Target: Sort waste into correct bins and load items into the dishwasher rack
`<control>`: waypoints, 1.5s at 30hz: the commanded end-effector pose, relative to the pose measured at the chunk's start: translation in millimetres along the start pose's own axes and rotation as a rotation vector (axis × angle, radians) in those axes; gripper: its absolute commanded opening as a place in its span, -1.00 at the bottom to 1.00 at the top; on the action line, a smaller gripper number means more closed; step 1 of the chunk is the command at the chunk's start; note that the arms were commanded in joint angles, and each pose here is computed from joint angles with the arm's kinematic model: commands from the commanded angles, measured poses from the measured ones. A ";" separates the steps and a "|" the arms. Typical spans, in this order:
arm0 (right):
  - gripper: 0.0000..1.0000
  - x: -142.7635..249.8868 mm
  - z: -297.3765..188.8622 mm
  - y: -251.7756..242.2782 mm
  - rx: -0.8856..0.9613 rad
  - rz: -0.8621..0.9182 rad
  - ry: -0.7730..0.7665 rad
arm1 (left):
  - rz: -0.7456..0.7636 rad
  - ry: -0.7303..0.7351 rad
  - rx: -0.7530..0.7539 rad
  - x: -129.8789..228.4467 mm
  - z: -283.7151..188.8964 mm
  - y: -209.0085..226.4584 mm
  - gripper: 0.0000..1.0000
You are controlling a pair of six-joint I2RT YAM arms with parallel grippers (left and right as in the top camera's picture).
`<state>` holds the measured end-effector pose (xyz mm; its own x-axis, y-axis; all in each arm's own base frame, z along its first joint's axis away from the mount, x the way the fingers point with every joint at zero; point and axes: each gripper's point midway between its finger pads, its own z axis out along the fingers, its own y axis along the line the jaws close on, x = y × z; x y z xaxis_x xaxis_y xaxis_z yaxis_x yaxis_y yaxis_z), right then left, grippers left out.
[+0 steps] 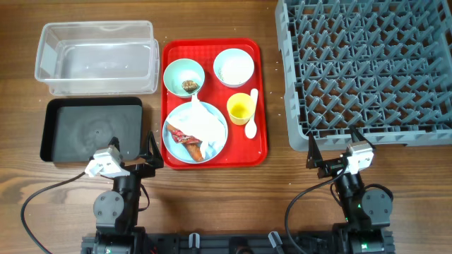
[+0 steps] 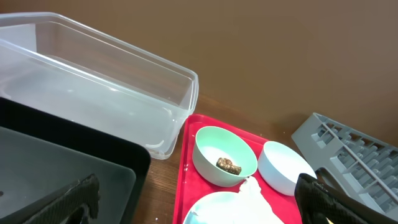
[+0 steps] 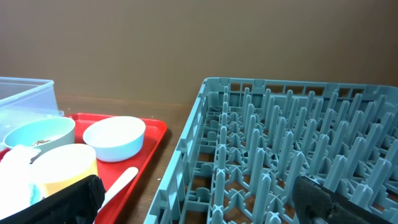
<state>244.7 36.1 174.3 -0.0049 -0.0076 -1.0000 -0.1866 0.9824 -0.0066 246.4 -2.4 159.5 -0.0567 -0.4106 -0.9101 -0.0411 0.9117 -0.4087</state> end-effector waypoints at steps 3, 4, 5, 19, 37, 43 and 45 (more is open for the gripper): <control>1.00 0.3 0.1 0.7 -0.007 0.010 0.000 | 0.015 -0.008 -0.012 -0.4 0.0 2.8 1.00; 1.00 0.3 0.1 0.7 -0.007 0.010 0.000 | 0.014 -0.008 -0.012 -0.4 0.0 2.8 1.00; 1.00 0.3 0.1 0.7 -0.007 0.010 0.000 | 0.015 -0.008 -0.012 -0.4 0.0 2.8 1.00; 0.99 0.3 0.1 0.8 -0.007 0.010 0.000 | 0.015 -0.008 -0.012 -0.4 0.0 2.8 1.00; 1.00 0.3 0.1 0.8 -0.007 0.010 0.000 | 0.014 -0.018 -0.009 -2.8 0.0 2.0 1.00; 0.99 -0.7 0.1 1.9 -0.014 0.010 -0.004 | 0.011 -0.012 0.008 -1.8 0.0 -0.9 1.00; 1.00 0.6 0.1 2.0 -0.014 0.066 0.001 | 0.010 -0.004 0.065 -1.6 -0.4 -11.1 1.00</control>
<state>244.6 36.3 174.4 -0.0051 -0.0046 -1.0000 -0.1877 0.9822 -0.0036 246.5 -2.6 160.9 -0.0518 -0.4109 -0.9102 -0.0373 0.9116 -0.4094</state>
